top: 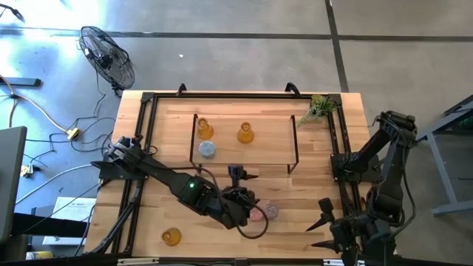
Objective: Pick & Place candle stick holders
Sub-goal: Put the pink scented candle on the shelf aligned with the other scented candle
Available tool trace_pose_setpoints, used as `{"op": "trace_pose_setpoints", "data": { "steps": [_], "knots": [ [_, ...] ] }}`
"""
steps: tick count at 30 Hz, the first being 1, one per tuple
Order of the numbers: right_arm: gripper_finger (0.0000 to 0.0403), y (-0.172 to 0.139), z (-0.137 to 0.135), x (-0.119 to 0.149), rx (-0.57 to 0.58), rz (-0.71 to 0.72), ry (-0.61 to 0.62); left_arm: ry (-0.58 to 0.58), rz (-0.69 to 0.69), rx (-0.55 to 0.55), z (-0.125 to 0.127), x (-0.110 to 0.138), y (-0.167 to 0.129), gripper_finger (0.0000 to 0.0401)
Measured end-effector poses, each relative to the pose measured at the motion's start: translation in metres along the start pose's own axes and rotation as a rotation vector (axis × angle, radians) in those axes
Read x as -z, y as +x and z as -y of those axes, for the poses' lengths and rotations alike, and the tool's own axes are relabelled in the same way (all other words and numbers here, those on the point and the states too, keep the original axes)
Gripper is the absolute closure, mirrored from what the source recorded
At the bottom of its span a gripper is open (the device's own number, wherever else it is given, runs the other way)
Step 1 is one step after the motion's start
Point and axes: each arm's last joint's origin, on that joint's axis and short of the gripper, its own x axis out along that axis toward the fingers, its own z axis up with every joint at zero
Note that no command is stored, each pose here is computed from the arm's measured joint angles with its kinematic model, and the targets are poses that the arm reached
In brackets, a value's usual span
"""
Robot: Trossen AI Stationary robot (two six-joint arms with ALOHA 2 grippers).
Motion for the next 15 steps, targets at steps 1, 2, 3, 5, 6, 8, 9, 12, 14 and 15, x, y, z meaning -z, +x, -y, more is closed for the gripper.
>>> {"op": "trace_pose_setpoints", "data": {
  "steps": [1, 2, 3, 5, 6, 8, 9, 12, 14, 15],
  "knots": [
    [0.0208, 0.001, -0.001, 0.001, 0.002, -0.003, -0.003, -0.001, 0.001, 0.000, 0.000, 0.000, 0.000, 0.0035],
    [0.0208, 0.002, -0.001, 0.001, 0.003, -0.006, -0.006, 0.000, 0.000, 0.000, 0.000, 0.000, 0.000, 0.0032],
    [0.0208, 0.003, -0.002, 0.002, 0.004, -0.008, -0.008, 0.000, 0.000, 0.002, 0.000, 0.000, 0.000, 0.0029],
    [0.0208, 0.004, -0.002, 0.003, 0.006, -0.011, -0.011, -0.006, -0.001, 0.027, 0.001, 0.000, 0.000, 0.0025],
    [0.0208, 0.004, -0.003, 0.003, 0.006, -0.012, -0.012, -0.005, -0.003, 0.063, 0.001, 0.000, 0.000, 0.0024],
    [0.0208, 0.004, -0.003, 0.003, 0.003, -0.012, -0.009, 0.002, -0.011, 0.160, 0.004, 0.001, 0.000, 0.0023],
    [0.0208, 0.004, -0.003, 0.003, 0.003, -0.012, -0.009, 0.002, -0.013, 0.210, 0.005, 0.001, -0.001, 0.0023],
    [0.0208, 0.004, -0.003, 0.003, 0.003, -0.011, -0.008, 0.002, -0.015, 0.336, 0.009, 0.001, -0.002, 0.0022],
    [0.0208, 0.004, -0.003, 0.003, 0.003, -0.011, -0.006, 0.002, -0.021, 0.410, 0.011, 0.001, -0.003, 0.0022],
    [0.0208, 0.004, -0.003, 0.003, 0.005, -0.010, -0.002, 0.002, -0.024, 0.438, 0.012, 0.001, -0.003, 0.0022]
  ]
}}
